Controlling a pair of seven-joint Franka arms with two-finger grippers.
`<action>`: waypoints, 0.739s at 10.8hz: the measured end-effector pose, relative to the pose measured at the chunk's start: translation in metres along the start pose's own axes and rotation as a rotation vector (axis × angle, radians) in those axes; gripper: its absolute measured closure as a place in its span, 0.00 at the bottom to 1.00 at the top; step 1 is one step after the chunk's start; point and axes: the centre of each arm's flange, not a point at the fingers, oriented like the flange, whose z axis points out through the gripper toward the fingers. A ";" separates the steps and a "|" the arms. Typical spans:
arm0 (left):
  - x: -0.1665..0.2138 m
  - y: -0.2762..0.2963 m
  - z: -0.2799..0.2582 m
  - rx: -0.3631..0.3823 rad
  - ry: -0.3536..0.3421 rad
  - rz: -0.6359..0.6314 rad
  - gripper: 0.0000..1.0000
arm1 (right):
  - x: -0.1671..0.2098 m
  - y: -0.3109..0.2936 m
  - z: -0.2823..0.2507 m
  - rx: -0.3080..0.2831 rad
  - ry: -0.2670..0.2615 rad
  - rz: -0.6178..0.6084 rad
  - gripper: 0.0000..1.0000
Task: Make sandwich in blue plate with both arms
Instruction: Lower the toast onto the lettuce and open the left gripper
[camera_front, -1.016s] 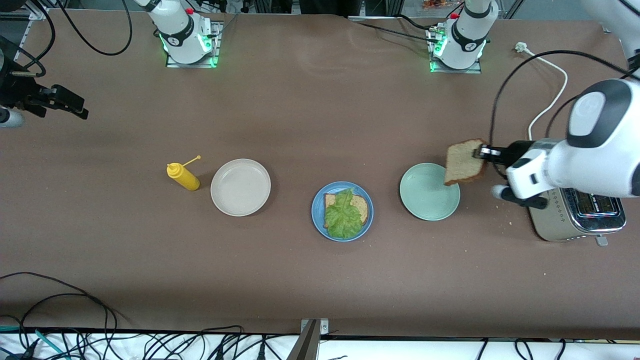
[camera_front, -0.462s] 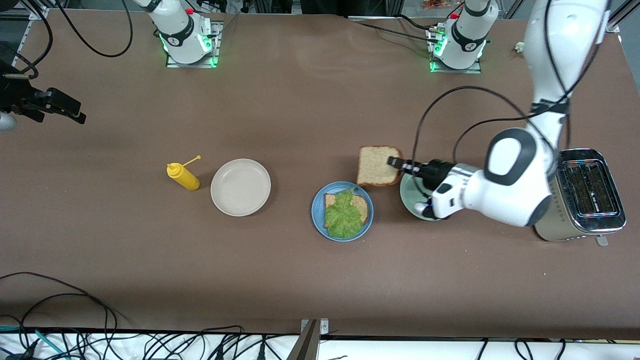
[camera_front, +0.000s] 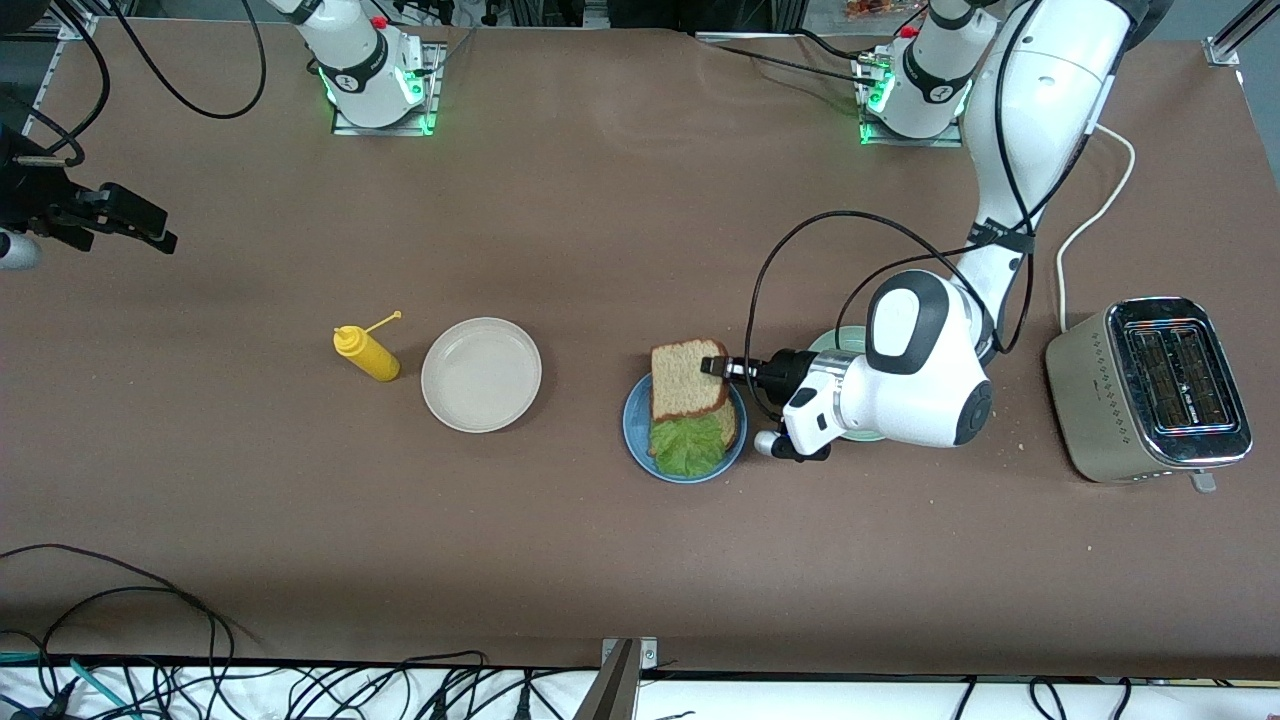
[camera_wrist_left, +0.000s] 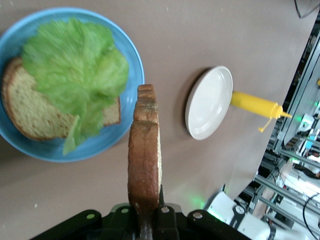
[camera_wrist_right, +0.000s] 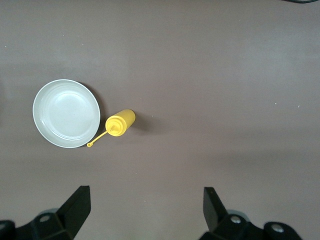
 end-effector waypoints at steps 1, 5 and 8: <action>0.006 -0.006 0.002 0.001 0.032 -0.008 0.91 | 0.000 -0.002 0.000 0.000 0.001 -0.003 0.00; 0.023 -0.018 0.042 0.022 0.112 0.001 0.91 | 0.000 -0.005 -0.003 0.000 0.005 -0.008 0.00; 0.030 -0.038 0.046 0.041 0.113 0.064 0.88 | 0.001 -0.005 -0.008 0.014 0.022 -0.004 0.00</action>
